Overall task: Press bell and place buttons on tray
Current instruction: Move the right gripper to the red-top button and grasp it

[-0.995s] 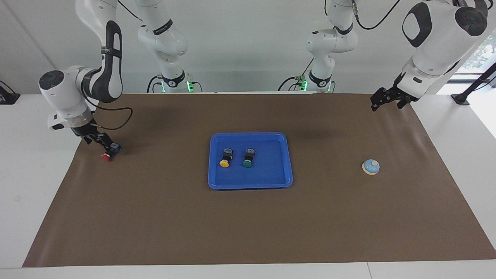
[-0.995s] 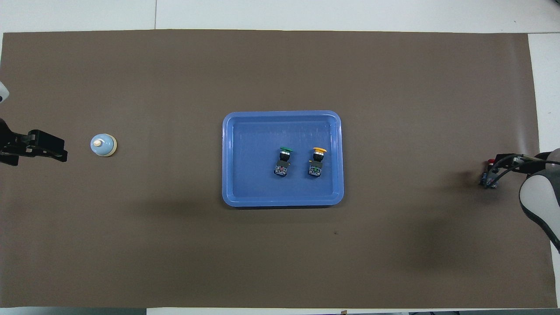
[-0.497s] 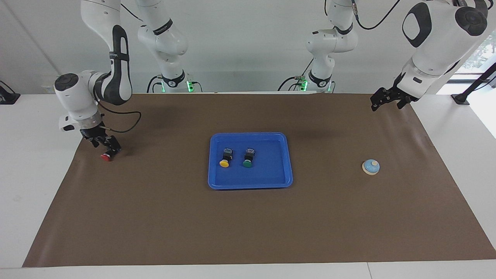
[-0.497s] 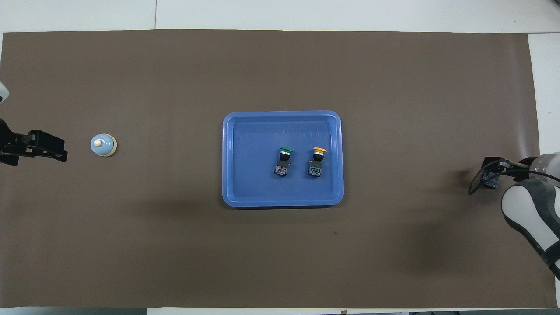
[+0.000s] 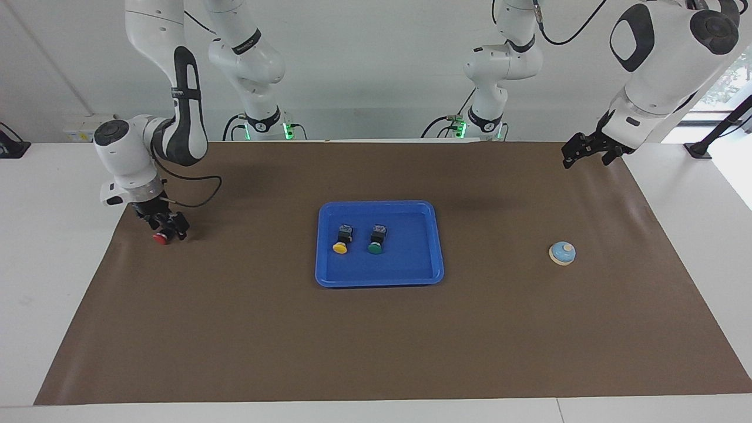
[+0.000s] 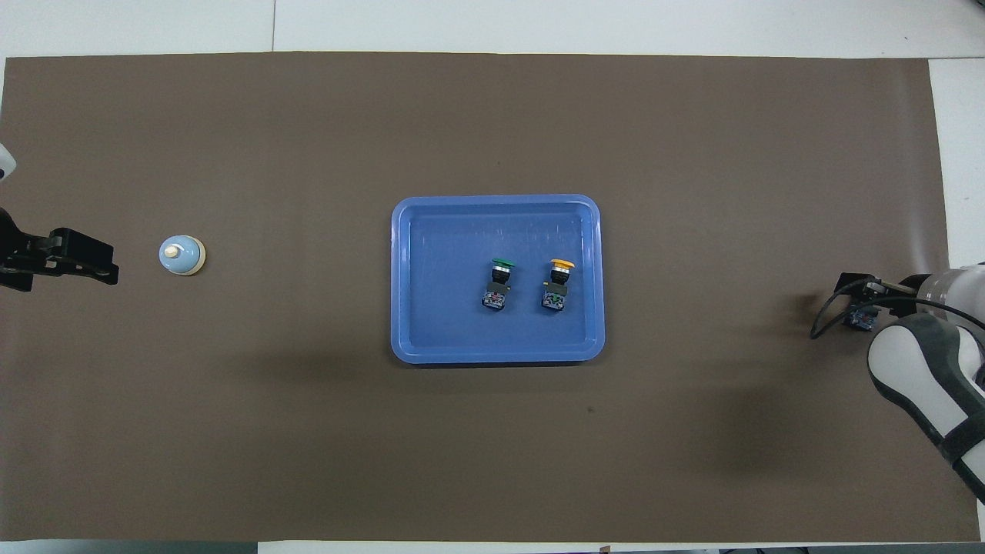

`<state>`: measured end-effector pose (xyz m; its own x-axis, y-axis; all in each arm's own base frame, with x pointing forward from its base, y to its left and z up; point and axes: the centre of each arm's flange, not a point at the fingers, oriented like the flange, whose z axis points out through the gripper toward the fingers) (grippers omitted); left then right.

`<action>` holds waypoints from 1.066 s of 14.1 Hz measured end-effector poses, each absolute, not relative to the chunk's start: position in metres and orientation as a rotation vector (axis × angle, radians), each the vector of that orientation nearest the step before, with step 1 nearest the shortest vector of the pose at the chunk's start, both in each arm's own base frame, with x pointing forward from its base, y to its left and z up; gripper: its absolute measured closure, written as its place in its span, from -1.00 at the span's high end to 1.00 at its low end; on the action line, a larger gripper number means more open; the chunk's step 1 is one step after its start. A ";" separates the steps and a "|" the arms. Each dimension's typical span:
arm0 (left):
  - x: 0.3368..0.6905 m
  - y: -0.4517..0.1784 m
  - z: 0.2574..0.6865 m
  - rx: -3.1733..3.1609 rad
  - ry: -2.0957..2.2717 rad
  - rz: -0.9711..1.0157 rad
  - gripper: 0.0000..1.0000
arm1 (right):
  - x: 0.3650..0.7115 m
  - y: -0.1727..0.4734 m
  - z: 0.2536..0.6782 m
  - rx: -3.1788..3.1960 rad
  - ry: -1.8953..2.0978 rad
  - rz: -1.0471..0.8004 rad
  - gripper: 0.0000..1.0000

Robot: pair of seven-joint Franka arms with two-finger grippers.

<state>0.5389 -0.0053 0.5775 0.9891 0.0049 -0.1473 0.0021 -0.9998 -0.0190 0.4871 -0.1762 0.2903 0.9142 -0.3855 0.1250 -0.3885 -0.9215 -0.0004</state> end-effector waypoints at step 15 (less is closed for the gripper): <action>0.539 -0.005 0.577 -3.114 -0.005 0.231 1.00 | 0.538 -0.119 0.347 3.132 -0.555 0.023 -0.20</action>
<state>0.5389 -0.0053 0.5775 0.9891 0.0049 -0.1473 0.0021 -0.9998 -0.0190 0.5378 -0.1186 0.3467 0.9390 -0.3439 0.0075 -0.3433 -0.9383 -0.0413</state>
